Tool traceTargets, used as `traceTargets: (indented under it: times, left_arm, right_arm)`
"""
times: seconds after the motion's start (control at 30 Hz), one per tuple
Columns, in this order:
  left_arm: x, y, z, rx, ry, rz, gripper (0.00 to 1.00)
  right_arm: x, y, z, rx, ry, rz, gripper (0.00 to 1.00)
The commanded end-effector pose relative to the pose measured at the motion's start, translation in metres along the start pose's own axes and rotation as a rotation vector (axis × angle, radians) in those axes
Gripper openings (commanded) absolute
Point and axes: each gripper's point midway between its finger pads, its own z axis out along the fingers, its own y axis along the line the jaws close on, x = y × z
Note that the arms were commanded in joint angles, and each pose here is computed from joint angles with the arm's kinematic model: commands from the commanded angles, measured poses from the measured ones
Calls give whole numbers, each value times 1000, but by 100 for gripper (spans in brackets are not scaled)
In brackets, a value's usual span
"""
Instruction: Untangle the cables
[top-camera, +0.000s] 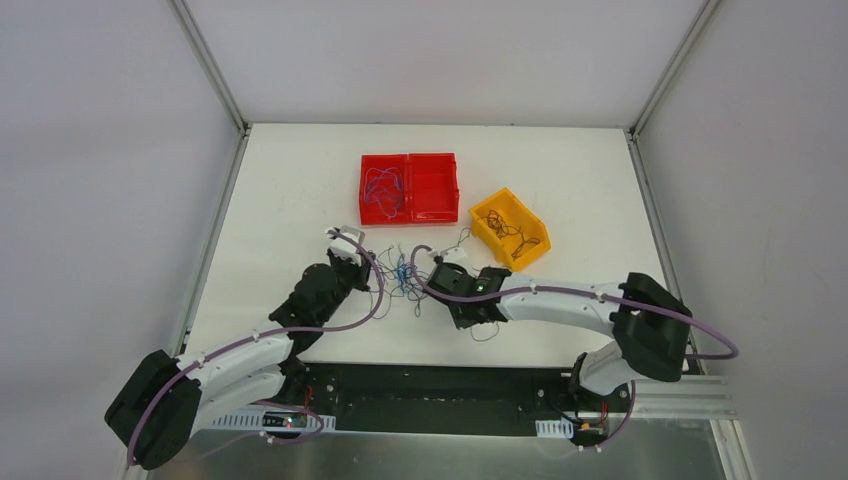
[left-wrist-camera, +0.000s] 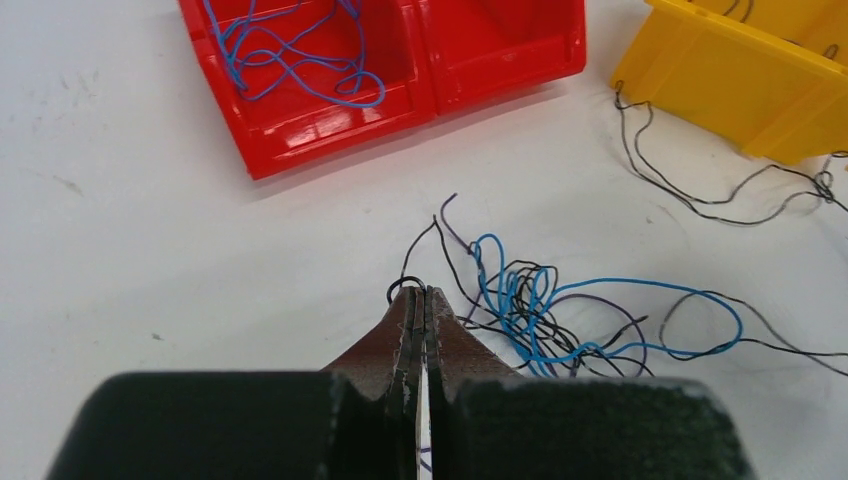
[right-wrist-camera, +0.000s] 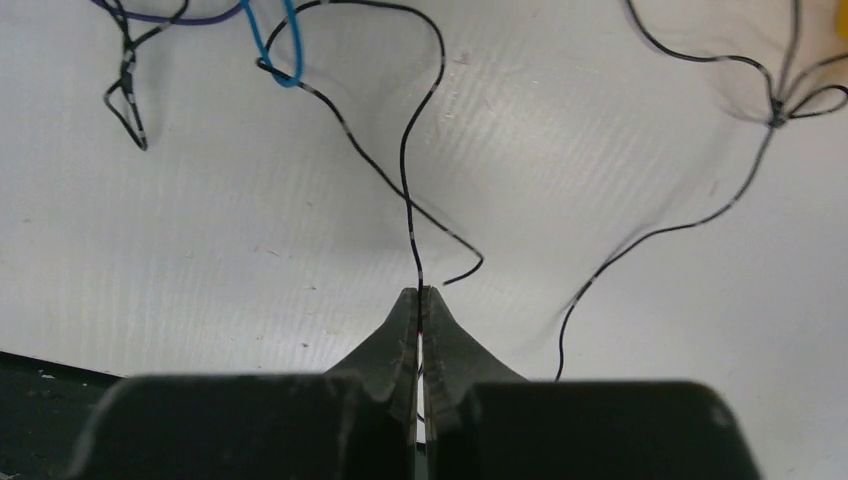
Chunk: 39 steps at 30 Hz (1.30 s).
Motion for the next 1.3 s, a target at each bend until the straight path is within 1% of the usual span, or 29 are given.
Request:
traceTargets:
  times: [0.0,0.13,0.2,0.3,0.37,0.5,0.6,0.67,0.77,0.87,0.9,0.97,1.07,1.1,1.17,1.2,1.27]
  left_arm:
    - [-9,29,-4,-157,-36,1,0]
    - [-8,55,-15,-306,-56,-33,0]
    - [-7,63,-19,-350,-76,-60,0]
    - [-7,66,-21,-365,-83,-70,0]
    - [-8,67,-21,-378,-82,-73,0]
    - [-7,70,-22,-399,-77,-81,0]
    - [-8,70,-22,-399,-76,-82,0]
    - [-9,65,-21,-367,-67,-68,0]
    - [-14,56,-17,-315,-58,-50,0]
    - [-23,34,-12,-194,-26,-37,0]
    - [-25,26,-11,-154,-9,-40,2]
    - [-30,10,-7,-74,14,-45,15]
    - [-38,-10,-2,26,32,-44,52]
    - [-41,-17,0,61,34,-41,60]
    - [-45,-30,4,125,41,-12,73]
    - [-46,-37,8,166,52,10,75]
    - [-44,-56,17,268,84,64,75]
  right_arm:
    - [-12,-37,-25,75,-91,120,0]
    - [-9,-85,-38,111,-137,306,0]
    - [-8,-111,-44,109,-173,439,0]
    - [-6,-135,-54,82,-236,592,0]
    - [-5,-153,-63,105,-285,687,0]
    - [-2,-182,-76,156,-359,814,0]
    - [-4,-180,-79,104,-373,828,0]
    - [-8,-171,-79,50,-359,805,0]
    - [-11,-163,-77,16,-337,786,0]
    - [-15,-158,-78,-16,-332,766,0]
    - [-16,-157,-79,-22,-335,765,0]
    - [-17,-157,-79,-24,-339,763,0]
    - [-20,-154,-83,-43,-344,750,0]
    - [-21,-153,-84,-51,-343,746,0]
    - [-23,-151,-86,-65,-340,740,0]
    - [-24,-149,-86,-71,-339,736,0]
    - [-25,-147,-87,-82,-335,729,0]
